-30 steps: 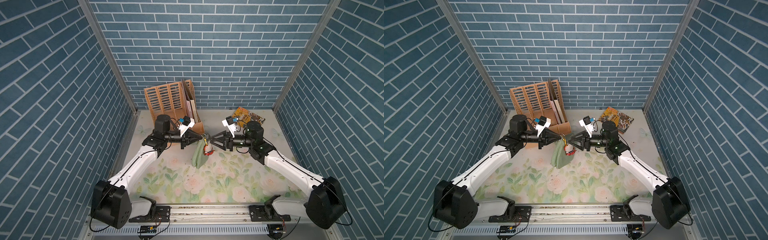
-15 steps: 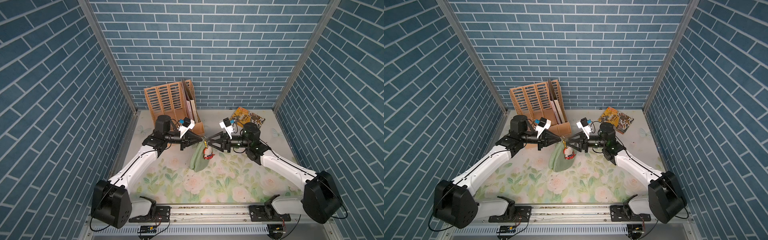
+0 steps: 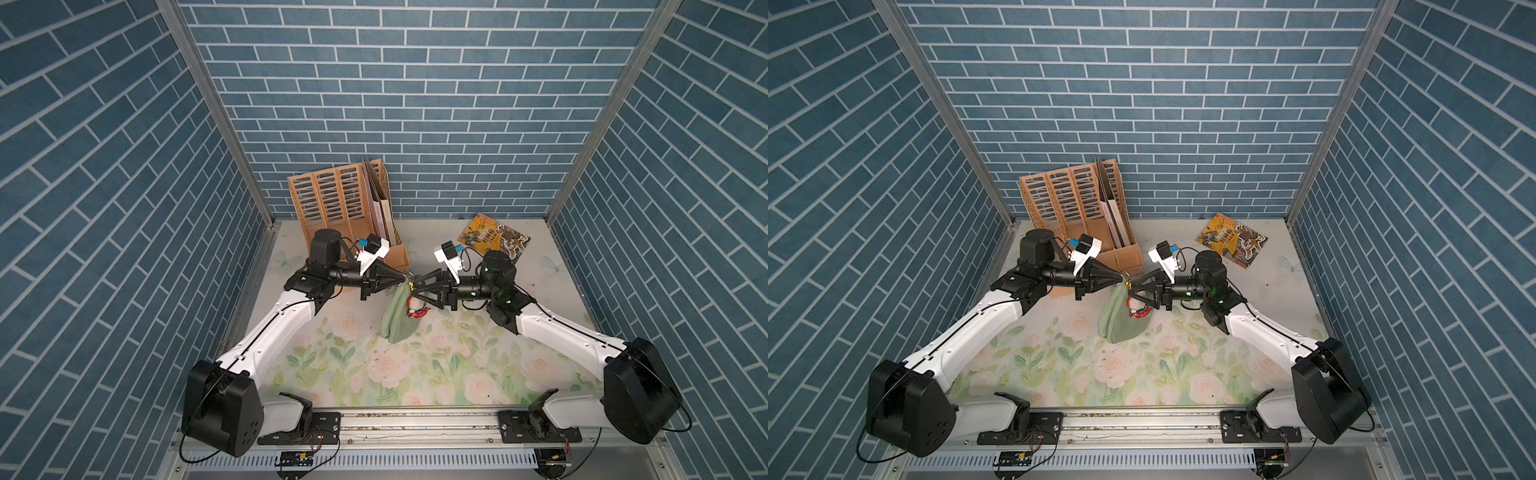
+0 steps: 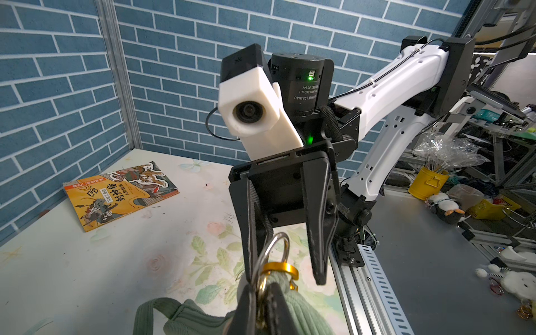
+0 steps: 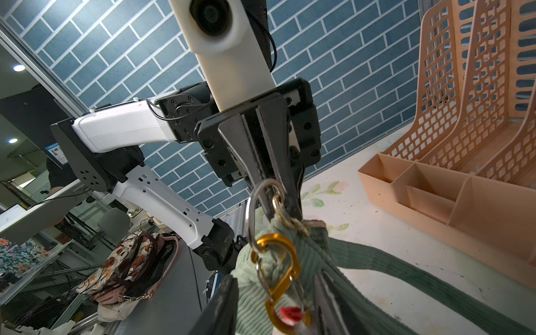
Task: Remove the decoration from the bag
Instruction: Remove the decoration item from the bag.
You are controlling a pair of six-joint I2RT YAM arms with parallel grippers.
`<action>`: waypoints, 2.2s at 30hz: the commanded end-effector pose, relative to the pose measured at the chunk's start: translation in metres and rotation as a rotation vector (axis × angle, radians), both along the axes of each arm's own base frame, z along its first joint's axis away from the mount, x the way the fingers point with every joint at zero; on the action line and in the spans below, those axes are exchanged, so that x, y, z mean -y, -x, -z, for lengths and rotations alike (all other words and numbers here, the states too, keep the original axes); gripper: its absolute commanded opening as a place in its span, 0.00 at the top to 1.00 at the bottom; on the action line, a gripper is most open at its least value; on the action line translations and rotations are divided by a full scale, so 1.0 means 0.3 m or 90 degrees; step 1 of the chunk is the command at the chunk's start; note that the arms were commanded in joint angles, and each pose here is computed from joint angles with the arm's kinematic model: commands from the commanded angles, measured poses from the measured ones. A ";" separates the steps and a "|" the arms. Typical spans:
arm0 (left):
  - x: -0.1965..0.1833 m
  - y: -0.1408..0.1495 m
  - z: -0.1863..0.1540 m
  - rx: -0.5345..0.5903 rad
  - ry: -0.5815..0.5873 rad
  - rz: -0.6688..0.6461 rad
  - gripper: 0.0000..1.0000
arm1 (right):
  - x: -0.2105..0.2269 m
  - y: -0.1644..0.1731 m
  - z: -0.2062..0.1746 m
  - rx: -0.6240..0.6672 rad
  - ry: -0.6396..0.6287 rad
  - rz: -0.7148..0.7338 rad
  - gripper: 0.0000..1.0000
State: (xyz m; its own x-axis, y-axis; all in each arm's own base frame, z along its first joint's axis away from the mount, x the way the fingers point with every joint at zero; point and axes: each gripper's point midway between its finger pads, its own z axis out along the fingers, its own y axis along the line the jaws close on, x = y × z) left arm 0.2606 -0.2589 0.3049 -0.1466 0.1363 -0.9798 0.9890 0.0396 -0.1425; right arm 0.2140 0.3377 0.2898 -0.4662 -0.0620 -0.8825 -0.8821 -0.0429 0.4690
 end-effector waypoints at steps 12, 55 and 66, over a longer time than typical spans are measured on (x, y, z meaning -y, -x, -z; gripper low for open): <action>-0.002 -0.005 -0.043 0.033 0.012 0.008 1.00 | -0.020 0.014 0.000 -0.013 -0.011 0.002 0.62; -0.011 -0.034 -0.047 0.040 0.000 -0.040 1.00 | -0.001 -0.058 0.018 -0.053 0.034 0.113 0.80; -0.037 -0.089 -0.065 0.056 0.004 -0.143 1.00 | -0.007 -0.098 -0.015 -0.093 0.044 0.173 0.84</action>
State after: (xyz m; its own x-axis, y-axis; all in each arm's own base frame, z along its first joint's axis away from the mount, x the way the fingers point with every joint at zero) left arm 0.2787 -0.2534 0.3050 -0.1474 0.1471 -0.9781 0.9746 0.1904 -0.1182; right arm 0.2425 0.3411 0.2873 -0.5688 0.0051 -0.8225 -0.8074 0.1873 0.5595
